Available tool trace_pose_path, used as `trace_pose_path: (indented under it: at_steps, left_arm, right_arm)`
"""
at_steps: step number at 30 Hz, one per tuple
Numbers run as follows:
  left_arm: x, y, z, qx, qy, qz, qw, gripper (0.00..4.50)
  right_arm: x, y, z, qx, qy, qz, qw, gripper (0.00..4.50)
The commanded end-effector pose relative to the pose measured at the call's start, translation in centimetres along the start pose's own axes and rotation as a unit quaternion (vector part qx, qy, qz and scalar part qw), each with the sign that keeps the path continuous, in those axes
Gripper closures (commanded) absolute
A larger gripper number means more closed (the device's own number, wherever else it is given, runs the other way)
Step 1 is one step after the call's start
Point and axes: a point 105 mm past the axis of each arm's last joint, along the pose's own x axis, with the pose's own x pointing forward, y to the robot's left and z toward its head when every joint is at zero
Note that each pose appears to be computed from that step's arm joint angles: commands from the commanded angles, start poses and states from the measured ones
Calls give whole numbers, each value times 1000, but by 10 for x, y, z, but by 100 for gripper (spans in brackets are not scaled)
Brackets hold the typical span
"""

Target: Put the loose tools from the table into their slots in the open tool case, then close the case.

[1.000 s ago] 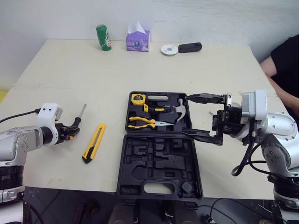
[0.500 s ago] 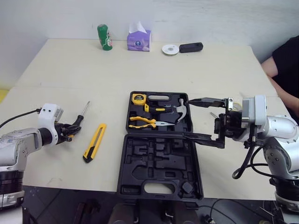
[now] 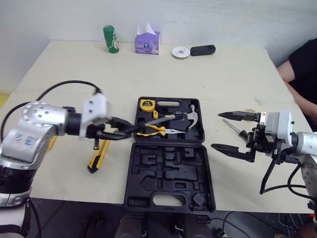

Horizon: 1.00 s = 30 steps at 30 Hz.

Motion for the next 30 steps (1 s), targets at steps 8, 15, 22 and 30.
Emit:
trace_pose_path:
  at_steps: [8, 15, 22, 30]
  left_arm:
    - [52, -1, 4, 62, 102, -85, 989, 349]
    - [72, 3, 2, 47, 155, -40, 986, 349]
    - [83, 3, 6, 61, 167, -34, 983, 349]
    - [85, 6, -2, 68, 194, -30, 978, 349]
  right_arm:
    - [-6, 12, 0, 3, 13, -10, 1000, 0]
    - [-6, 20, -3, 17, 18, -13, 1000, 0]
    - [-6, 27, -5, 30, 20, -10, 999, 0]
    - [-4, 28, -6, 32, 18, -14, 999, 0]
